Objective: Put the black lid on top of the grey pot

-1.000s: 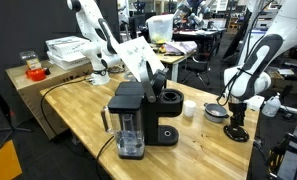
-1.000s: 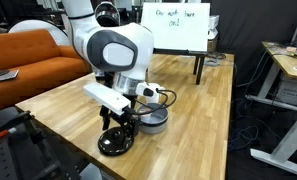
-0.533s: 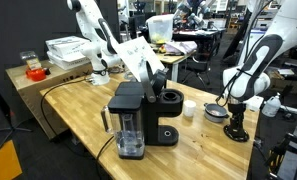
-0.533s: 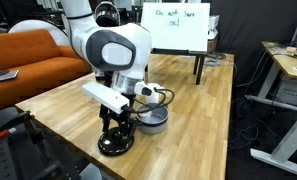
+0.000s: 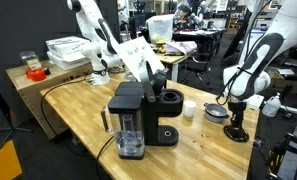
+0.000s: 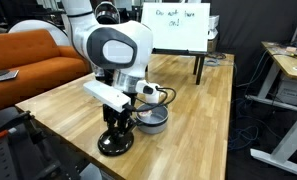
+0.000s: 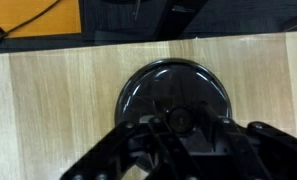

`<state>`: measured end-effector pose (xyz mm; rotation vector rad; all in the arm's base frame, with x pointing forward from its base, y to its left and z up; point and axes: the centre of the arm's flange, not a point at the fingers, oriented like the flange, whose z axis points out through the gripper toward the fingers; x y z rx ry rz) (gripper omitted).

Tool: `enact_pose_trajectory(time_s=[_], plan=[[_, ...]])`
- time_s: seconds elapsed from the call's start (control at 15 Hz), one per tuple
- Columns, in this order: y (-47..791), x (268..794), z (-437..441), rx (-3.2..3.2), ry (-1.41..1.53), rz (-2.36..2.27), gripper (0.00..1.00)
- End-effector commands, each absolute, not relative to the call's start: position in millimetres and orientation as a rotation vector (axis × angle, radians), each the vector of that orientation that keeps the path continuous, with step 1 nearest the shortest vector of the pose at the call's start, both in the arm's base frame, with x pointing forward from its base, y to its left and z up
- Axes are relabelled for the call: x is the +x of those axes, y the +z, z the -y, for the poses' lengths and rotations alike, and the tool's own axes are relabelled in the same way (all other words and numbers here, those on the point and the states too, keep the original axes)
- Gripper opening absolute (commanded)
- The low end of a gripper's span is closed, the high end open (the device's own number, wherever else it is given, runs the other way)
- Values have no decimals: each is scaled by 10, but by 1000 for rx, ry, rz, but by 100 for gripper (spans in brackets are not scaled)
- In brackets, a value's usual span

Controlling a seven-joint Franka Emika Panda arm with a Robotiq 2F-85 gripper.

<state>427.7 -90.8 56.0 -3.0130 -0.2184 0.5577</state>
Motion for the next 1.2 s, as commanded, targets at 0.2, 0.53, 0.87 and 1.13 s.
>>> enact_pose_trajectory(time_s=[0.2,0.53,0.87,1.13], plan=[[633,4291,1002,-3035,566,195,24],[1008,4379,1020,-3040,501,160,23],[1422,4360,1061,-3053,500,111,24],[1537,4271,1043,-3029,546,98,23]])
